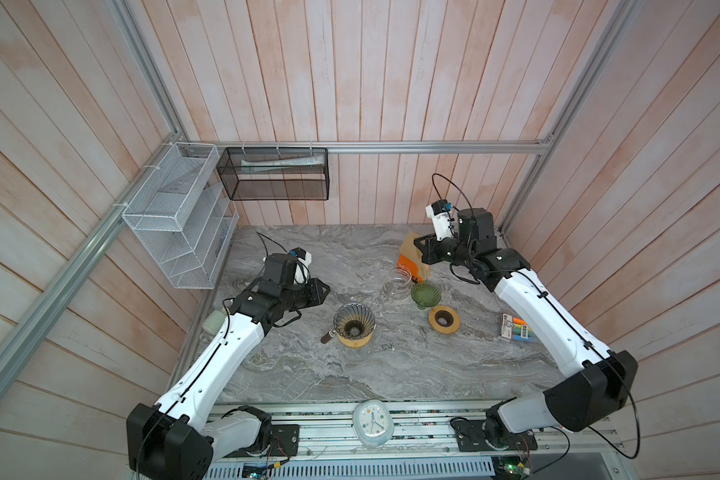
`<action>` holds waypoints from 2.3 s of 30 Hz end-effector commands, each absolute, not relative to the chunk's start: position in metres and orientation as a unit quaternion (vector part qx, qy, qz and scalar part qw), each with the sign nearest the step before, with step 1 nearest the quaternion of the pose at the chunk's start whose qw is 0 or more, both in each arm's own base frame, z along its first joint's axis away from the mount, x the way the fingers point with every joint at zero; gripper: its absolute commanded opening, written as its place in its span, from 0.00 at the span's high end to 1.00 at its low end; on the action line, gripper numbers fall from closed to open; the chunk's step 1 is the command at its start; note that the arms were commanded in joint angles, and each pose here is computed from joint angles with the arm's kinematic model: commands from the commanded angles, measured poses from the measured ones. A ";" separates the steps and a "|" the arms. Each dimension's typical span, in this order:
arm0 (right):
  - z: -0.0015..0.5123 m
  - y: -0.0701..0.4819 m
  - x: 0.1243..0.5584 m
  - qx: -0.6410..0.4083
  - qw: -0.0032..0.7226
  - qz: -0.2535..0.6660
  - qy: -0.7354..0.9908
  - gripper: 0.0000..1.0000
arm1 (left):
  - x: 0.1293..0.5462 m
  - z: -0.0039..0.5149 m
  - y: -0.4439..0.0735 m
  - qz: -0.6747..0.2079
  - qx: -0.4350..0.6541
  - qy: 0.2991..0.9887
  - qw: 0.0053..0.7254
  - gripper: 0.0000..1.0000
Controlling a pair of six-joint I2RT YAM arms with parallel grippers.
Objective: Place the coffee filter in the dripper
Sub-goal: 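Lift the tan filter out of the orange box with the right gripper, then carry the filter over the glass dripper with the right gripper while left rises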
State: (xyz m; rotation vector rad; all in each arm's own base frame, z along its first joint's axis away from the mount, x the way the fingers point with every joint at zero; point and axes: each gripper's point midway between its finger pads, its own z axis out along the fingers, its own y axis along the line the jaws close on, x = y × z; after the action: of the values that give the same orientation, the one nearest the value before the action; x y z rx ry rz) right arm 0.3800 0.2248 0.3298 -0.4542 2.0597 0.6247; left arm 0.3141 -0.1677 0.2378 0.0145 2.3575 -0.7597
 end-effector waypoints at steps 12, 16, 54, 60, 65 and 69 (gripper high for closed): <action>0.362 0.281 0.252 -0.298 0.388 0.289 0.823 1.00 | 0.300 0.264 -0.141 -0.242 -0.006 0.901 0.361 0.73; 0.345 0.294 0.226 -0.329 0.354 0.289 0.826 1.00 | 0.297 0.271 -0.129 -0.222 -0.023 0.897 0.381 0.73; 0.248 0.385 0.224 -0.408 0.262 0.258 0.836 0.87 | 0.284 0.276 -0.136 -0.247 0.018 0.884 0.397 0.73; 0.252 0.383 0.226 -0.409 0.274 0.261 0.830 0.79 | 0.271 0.263 -0.151 -0.277 0.043 0.891 0.358 0.73; 0.261 0.382 0.227 -0.397 0.282 0.293 0.823 0.76 | 0.260 0.256 -0.164 -0.281 0.064 0.898 0.332 0.73; 0.269 0.368 0.234 -0.375 0.291 0.315 0.822 0.76 | 0.253 0.260 -0.176 -0.308 0.078 0.892 0.322 0.73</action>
State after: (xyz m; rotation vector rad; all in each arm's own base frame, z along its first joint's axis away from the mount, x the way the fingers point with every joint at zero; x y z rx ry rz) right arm 0.2322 0.3758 0.2491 -1.0477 2.2415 0.7637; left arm 0.2607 -0.1672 0.2627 0.1620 2.3242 -0.7543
